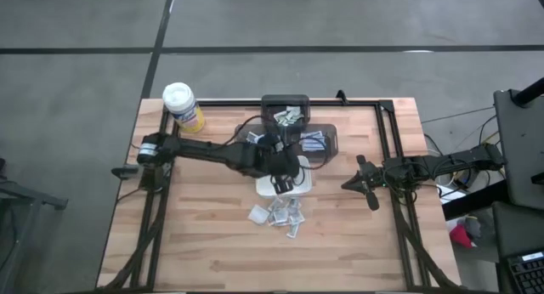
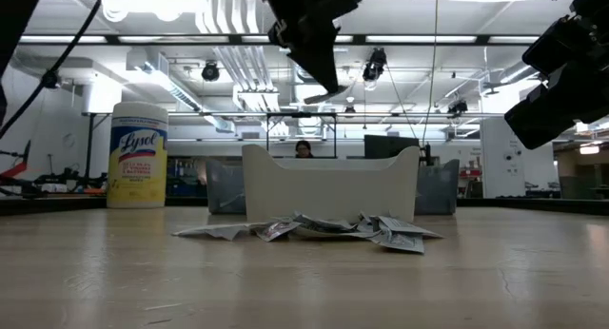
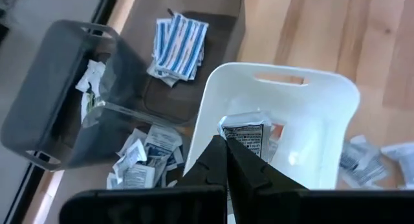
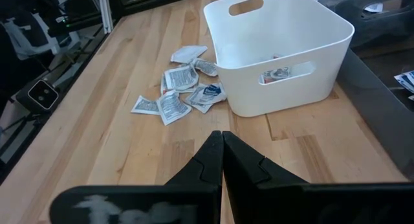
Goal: Pick & Place First Aid Supplies
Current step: Put the ointment pack into the white bin
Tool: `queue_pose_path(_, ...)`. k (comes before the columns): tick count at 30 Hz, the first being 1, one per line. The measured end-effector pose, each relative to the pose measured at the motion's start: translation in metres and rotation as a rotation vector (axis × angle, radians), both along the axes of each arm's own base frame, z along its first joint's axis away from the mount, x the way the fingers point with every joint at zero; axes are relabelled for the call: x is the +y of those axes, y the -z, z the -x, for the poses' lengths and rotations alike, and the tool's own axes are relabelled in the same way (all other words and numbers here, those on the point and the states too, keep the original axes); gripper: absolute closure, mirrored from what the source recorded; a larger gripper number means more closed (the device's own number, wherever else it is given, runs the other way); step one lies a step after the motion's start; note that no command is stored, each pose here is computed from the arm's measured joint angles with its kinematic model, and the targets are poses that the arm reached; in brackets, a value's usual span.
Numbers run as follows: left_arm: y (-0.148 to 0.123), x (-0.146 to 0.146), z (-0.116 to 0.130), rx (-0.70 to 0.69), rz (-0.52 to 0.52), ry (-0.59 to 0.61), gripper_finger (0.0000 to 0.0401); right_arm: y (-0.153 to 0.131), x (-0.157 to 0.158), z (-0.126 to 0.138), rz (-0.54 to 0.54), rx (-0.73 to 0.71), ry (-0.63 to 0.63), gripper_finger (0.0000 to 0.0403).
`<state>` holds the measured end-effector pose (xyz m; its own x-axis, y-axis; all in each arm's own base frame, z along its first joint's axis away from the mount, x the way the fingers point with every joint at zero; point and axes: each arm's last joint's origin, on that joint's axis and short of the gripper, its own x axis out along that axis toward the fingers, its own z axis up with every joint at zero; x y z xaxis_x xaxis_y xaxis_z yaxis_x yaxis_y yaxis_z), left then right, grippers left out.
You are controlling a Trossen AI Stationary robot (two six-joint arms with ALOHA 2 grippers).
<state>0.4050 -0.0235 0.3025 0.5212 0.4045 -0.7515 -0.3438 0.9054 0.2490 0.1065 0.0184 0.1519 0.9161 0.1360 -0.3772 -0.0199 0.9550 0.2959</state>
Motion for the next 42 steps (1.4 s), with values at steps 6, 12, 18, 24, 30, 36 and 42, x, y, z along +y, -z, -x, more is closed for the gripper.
queue_pose_path(6, 0.002, 0.019, -0.001, 0.045, 0.057, 0.084, 0.0401, 0.0, 0.0, 0.0, -0.003, 0.0, 0.001, 0.0394)
queue_pose_path(12, 0.003, 0.028, -0.001, 0.069, 0.084, 0.154, 0.0401, 0.0, 0.0, 0.0, -0.003, 0.0, 0.001, 0.0394)
queue_pose_path(18, 0.008, 0.032, -0.002, 0.07, 0.115, 0.17, 0.0401, 0.0, 0.0, 0.0, -0.003, 0.0, 0.001, 0.0394)
queue_pose_path(24, 0.033, 0.032, -0.004, 0.055, 0.15, 0.195, 0.0401, 0.0, 0.0, 0.0, -0.003, -0.001, 0.001, 0.0394)
queue_pose_path(30, 0.069, 0.032, 0.002, 0.086, 0.165, 0.196, 0.0401, 0.0, 0.0, 0.0, -0.003, -0.001, 0.001, 0.0394)
queue_pose_path(36, 0.096, 0.033, 0.009, 0.104, 0.176, 0.194, 0.0401, 0.0, 0.0, 0.0, -0.003, -0.001, 0.001, 0.0394)
queue_pose_path(42, 0.104, 0.034, 0.01, 0.099, 0.184, 0.198, 0.0401, 0.0, 0.0, 0.0, -0.003, -0.003, 0.001, 0.0394)
